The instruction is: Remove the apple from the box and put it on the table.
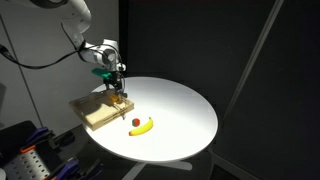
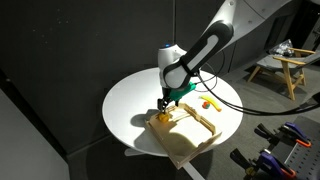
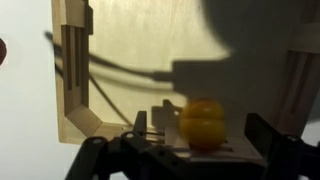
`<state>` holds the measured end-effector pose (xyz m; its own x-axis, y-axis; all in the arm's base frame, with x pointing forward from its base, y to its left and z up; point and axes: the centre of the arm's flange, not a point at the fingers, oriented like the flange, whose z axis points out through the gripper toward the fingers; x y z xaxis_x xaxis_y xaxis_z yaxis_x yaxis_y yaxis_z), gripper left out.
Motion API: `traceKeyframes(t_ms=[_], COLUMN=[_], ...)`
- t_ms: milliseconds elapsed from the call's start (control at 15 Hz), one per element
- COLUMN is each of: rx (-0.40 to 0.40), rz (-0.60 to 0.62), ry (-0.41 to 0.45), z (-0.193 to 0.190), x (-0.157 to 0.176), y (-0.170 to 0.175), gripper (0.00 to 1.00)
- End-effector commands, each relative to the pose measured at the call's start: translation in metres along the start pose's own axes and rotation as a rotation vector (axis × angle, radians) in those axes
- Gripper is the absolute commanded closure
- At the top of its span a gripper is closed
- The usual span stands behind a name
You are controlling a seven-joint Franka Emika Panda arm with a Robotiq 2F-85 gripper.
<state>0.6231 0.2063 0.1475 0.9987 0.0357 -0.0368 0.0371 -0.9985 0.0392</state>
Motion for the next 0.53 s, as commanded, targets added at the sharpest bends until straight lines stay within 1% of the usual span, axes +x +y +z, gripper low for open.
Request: traceKeyframes(t_ms=[0, 467], rx=[-0.011, -0.028], rz=[0.016, 0.017], ry=[-0.004, -0.006], z=[0.004, 0.018], x=[0.014, 0.02], y=[-0.006, -0.006], gripper=[0.0, 0.0])
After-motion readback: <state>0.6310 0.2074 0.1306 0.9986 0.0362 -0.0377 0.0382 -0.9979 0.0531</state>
